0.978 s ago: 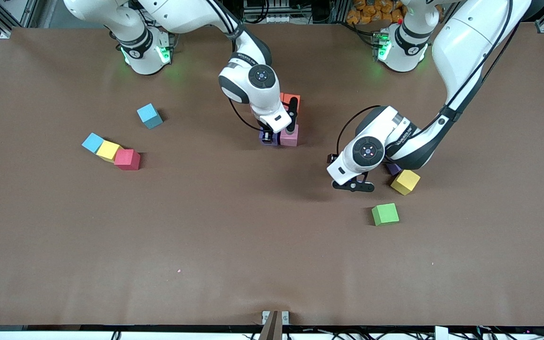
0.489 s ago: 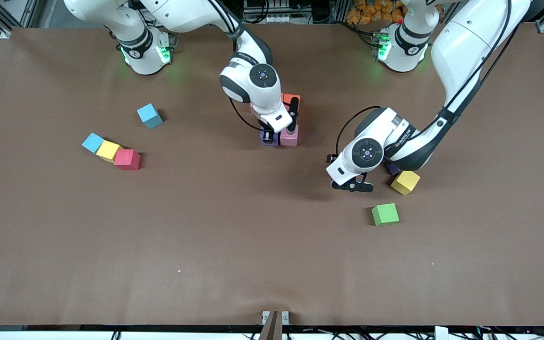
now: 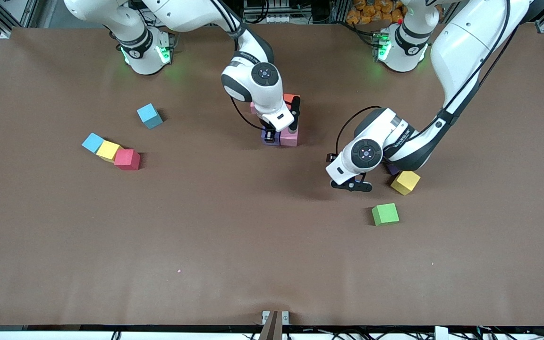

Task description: Form number 2 with 11 blocks

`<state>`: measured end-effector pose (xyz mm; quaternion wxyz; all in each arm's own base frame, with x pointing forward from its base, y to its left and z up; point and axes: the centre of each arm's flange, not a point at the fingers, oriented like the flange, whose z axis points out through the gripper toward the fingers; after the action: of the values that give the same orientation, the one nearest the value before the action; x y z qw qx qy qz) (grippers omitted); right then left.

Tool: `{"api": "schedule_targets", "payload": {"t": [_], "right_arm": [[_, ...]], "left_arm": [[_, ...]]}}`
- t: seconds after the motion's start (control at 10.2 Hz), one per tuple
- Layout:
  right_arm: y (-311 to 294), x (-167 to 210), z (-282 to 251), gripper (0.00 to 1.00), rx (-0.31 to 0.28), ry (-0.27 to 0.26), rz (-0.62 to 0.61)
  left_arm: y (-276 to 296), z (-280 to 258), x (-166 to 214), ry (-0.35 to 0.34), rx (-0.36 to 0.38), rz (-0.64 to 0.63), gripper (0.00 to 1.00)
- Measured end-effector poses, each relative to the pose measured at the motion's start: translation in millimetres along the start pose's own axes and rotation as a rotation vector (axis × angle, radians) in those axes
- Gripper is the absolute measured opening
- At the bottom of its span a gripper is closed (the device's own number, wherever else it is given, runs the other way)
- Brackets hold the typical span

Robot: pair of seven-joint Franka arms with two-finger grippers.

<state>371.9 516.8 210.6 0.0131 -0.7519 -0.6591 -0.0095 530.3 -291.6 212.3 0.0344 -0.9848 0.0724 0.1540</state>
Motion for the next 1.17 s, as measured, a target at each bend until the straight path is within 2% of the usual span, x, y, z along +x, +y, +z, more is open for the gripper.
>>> {"api": "schedule_targets", "payload": {"t": [0.49, 0.59, 0.68, 0.78, 0.88, 1.17], "right_arm": [[1, 2, 2, 0.53, -0.002, -0.003, 0.003], [1, 2, 3, 0.59, -0.001, -0.003, 0.003], [2, 2, 5, 0.78, -0.002, -0.001, 0.004], [3, 3, 6, 0.91, -0.006, 0.008, 0.006], [3, 4, 5, 1.00, -0.010, 0.017, 0.006], [5, 7, 1, 1.00, -0.016, 0.028, 0.007]], "left_arm": [[0, 6, 1, -0.009, -0.006, 0.070, 1.00], [0, 6, 1, -0.009, -0.006, 0.071, 1.00], [0, 6, 1, -0.008, -0.006, 0.071, 1.00], [0, 6, 1, -0.009, -0.006, 0.071, 1.00], [0, 7, 1, -0.010, -0.006, 0.072, 1.00], [-1, 12, 2, -0.017, -0.005, 0.077, 0.99]]}}
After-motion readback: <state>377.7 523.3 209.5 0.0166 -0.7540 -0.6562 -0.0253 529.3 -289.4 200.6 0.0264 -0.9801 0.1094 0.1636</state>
